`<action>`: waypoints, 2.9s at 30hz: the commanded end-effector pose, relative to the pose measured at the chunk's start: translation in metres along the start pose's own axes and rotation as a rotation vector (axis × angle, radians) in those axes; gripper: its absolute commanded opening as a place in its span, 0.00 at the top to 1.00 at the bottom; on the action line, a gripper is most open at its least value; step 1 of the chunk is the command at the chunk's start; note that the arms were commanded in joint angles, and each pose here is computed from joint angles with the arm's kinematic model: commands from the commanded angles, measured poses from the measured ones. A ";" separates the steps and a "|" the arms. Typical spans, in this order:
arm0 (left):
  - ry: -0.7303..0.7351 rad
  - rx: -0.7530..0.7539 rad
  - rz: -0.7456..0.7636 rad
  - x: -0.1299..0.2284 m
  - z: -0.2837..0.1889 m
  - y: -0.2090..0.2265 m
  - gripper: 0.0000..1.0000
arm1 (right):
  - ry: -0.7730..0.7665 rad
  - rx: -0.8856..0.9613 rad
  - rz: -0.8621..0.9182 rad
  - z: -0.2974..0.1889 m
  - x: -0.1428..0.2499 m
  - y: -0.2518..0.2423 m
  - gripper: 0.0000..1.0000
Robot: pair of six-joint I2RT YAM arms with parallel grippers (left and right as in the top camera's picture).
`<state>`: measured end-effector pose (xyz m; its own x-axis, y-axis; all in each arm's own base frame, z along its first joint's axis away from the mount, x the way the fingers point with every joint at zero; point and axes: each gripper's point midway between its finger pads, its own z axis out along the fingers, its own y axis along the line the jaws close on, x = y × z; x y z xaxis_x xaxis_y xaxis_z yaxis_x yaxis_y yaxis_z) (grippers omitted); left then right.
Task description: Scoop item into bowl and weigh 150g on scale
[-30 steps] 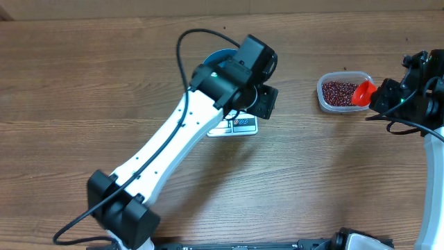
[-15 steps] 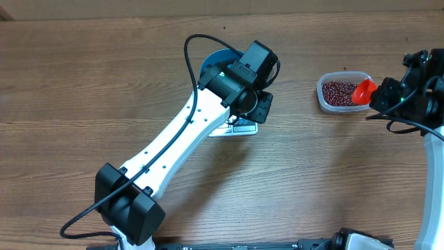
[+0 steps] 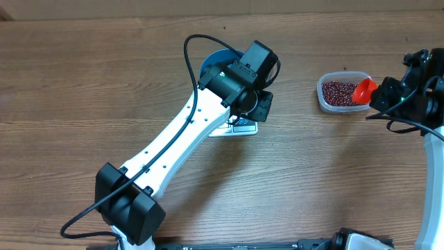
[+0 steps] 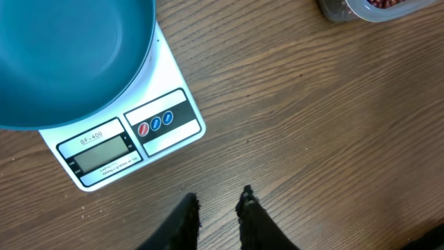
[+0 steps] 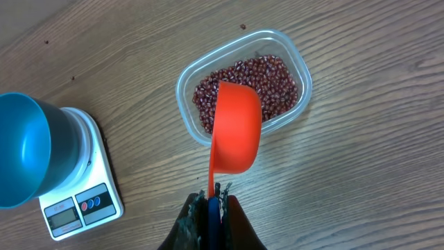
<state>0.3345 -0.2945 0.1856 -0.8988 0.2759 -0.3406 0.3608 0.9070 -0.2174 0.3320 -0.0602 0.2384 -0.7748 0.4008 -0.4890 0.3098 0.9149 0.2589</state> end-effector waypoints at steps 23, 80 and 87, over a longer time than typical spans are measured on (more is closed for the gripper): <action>0.030 -0.176 -0.087 0.025 0.047 0.038 0.96 | -0.011 0.003 0.002 -0.001 -0.004 -0.001 0.96; -0.061 -0.314 -0.044 0.040 0.145 0.084 0.96 | -0.003 0.020 0.004 -0.001 -0.002 -0.005 0.96; -0.067 -0.311 -0.045 0.039 0.151 0.084 0.96 | 0.005 0.037 0.006 -0.001 0.000 -0.008 0.96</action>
<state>0.3689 -0.2557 0.0272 -0.8911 0.1955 -0.4095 0.2022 0.9790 0.0272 0.3274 -0.0619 0.2353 -0.7826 0.4040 -0.4737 0.3242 0.9140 0.2439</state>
